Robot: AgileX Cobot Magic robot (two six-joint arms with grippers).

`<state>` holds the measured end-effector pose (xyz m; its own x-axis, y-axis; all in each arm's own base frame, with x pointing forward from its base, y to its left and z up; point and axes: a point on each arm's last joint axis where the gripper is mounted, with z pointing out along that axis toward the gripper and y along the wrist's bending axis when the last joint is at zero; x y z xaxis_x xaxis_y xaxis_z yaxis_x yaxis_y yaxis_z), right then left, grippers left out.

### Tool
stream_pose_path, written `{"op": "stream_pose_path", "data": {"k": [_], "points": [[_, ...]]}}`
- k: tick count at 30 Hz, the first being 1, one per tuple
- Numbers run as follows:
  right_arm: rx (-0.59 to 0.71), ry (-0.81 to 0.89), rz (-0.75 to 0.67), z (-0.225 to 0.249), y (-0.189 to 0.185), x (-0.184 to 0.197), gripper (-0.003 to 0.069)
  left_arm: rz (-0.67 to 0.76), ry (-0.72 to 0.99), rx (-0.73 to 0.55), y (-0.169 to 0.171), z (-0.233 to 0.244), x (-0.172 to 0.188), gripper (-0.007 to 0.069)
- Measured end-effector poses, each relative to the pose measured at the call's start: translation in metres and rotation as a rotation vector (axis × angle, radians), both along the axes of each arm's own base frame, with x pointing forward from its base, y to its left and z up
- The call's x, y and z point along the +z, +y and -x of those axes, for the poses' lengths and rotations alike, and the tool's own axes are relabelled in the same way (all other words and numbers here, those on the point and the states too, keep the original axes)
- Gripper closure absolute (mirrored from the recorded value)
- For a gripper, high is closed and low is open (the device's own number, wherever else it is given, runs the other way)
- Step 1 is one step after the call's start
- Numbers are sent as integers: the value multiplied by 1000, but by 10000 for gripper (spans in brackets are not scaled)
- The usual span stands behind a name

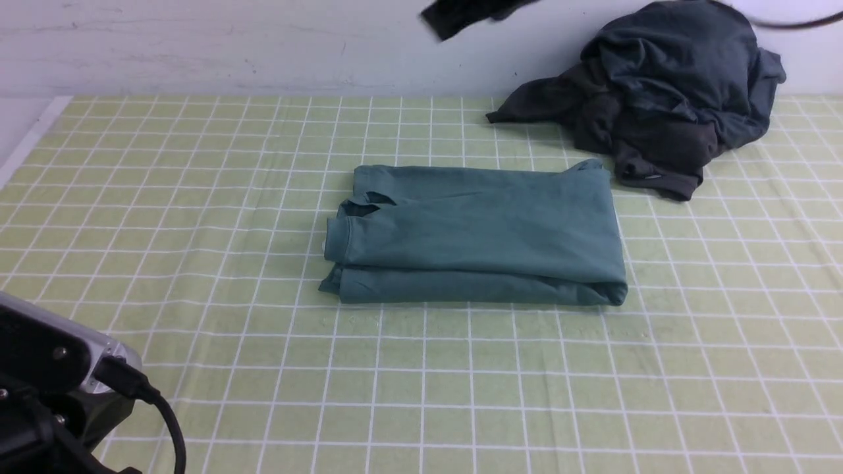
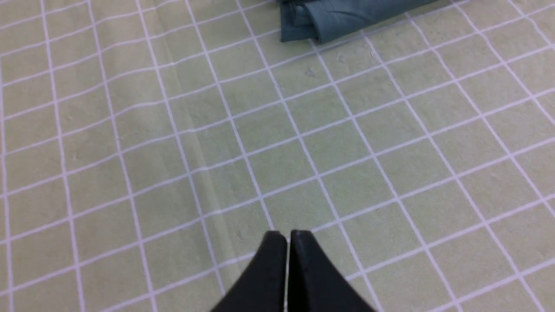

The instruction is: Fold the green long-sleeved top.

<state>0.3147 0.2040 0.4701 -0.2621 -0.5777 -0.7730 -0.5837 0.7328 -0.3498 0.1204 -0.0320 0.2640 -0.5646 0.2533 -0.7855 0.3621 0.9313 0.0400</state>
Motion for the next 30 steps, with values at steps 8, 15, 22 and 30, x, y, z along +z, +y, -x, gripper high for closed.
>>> {"op": "stream_pose_path", "data": {"k": [8,15,22,30], "points": [[-94,-184,-105,97,-81,51,643,2,2,0,0,0,0,628],[7,-366,-318,148,-103,-21,645,2,3,0,0,0,0,628],[71,-228,-561,173,-104,-149,645,2,3,0,0,0,0,628],[74,1,-684,197,-109,-253,645,2,3,0,0,0,0,628]]}}
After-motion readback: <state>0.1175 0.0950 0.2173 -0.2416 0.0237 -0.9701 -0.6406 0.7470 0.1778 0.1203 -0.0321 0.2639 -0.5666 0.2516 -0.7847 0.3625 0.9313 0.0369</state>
